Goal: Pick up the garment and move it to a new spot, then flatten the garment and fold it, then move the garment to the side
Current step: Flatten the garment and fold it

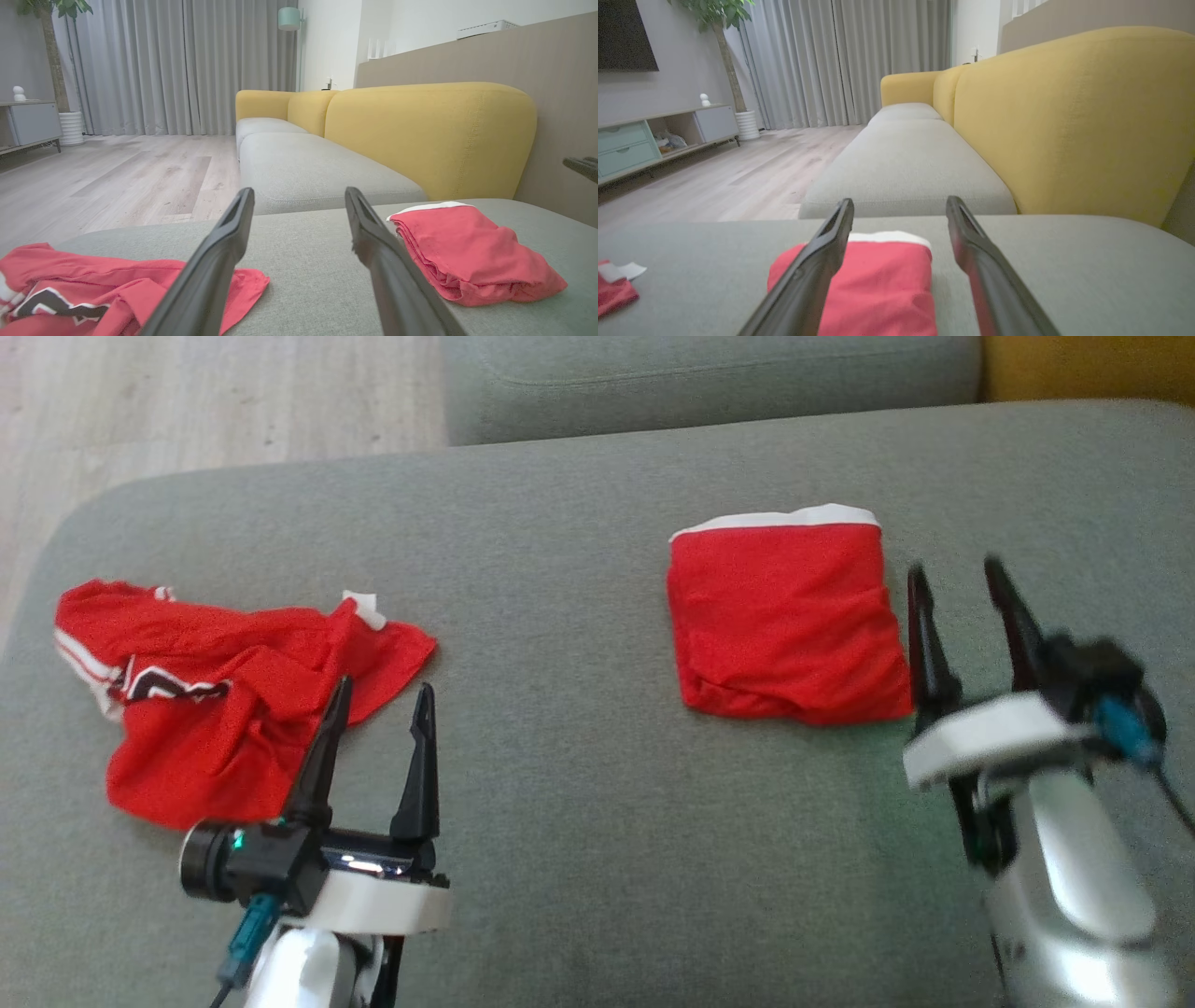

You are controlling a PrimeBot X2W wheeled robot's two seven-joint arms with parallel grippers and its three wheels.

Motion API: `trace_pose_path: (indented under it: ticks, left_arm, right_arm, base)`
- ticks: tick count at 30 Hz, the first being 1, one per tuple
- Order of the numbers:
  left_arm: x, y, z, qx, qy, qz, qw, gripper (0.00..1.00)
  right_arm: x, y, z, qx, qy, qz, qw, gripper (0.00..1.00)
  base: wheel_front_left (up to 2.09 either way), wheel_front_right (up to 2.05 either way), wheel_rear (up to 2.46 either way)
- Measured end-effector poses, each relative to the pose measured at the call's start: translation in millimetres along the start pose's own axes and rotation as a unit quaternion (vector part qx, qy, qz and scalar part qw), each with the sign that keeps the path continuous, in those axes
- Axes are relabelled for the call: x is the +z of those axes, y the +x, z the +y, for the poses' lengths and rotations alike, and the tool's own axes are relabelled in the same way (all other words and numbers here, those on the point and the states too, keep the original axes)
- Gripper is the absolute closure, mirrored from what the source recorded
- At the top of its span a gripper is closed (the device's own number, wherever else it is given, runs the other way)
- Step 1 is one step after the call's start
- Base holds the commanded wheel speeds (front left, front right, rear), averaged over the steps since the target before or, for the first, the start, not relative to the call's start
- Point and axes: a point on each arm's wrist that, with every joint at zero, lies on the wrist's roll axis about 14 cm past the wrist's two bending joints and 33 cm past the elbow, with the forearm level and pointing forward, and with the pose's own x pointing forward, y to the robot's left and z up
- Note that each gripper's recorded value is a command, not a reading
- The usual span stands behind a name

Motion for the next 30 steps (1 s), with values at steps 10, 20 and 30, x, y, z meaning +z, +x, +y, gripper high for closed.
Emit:
trace_pose_path:
  ticks: [10,20,30]
  left_arm:
    - [-18.7,4.8,-5.1,-0.011,-0.009,0.025,1.000,0.00]
    - [-24.5,18.7,6.0,-0.007,-0.008,0.028,1.000,0.00]
    - [-52.0,11.8,44.5,0.042,-0.001,0.068,0.997,0.00]
  right_arm:
    - [-28.6,-32.9,-0.3,-0.012,0.024,0.026,0.999,0.00]
    - [-33.1,19.7,0.4,-0.008,0.018,0.047,0.999,1.00]
    - [-107.5,89.8,22.0,0.010,0.003,0.164,0.986,1.00]
  base:
    - [0.00,0.00,0.00]
    - [0.00,0.00,0.00]
    - [0.00,0.00,0.00]
